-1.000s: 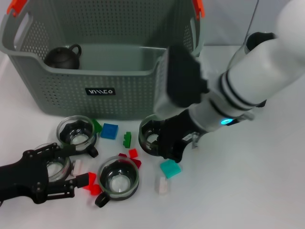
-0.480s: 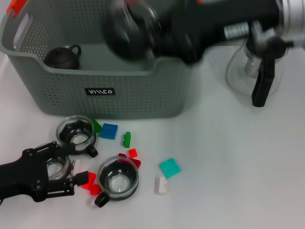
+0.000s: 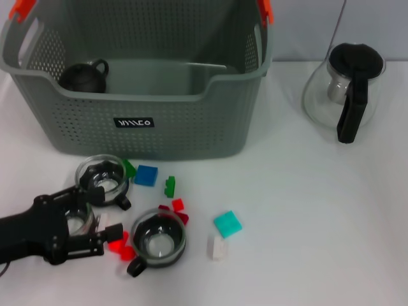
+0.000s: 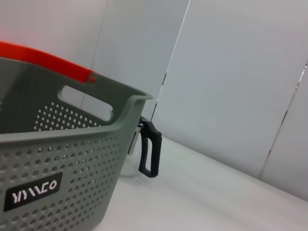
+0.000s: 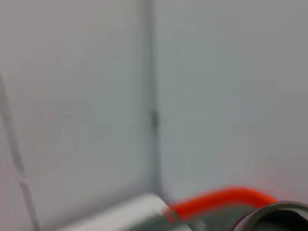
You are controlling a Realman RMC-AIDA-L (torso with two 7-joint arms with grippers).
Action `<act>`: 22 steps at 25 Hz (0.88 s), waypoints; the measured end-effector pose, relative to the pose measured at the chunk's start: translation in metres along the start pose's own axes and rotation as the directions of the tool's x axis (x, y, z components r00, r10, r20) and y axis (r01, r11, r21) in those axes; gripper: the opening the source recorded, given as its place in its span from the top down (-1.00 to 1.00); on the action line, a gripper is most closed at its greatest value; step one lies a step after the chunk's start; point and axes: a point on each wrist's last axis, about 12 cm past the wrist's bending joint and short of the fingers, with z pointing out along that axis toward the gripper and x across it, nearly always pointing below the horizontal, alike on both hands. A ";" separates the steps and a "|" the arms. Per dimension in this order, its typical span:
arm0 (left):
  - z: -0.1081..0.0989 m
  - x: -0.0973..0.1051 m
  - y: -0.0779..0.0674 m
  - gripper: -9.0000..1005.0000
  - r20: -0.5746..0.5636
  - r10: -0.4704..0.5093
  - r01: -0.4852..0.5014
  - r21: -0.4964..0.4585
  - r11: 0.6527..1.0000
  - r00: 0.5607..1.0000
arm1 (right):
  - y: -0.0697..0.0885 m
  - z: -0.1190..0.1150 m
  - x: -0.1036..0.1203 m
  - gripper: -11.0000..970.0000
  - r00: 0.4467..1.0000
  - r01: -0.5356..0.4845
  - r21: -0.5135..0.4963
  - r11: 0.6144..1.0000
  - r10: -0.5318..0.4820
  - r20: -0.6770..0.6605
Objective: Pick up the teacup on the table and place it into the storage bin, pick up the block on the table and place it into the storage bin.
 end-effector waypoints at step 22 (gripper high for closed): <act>0.005 0.000 0.002 -0.83 0.011 -0.008 0.008 -0.005 1.000 1.000 | -0.015 0.049 0.091 0.86 0.950 0.073 0.225 0.972 0.001 -0.312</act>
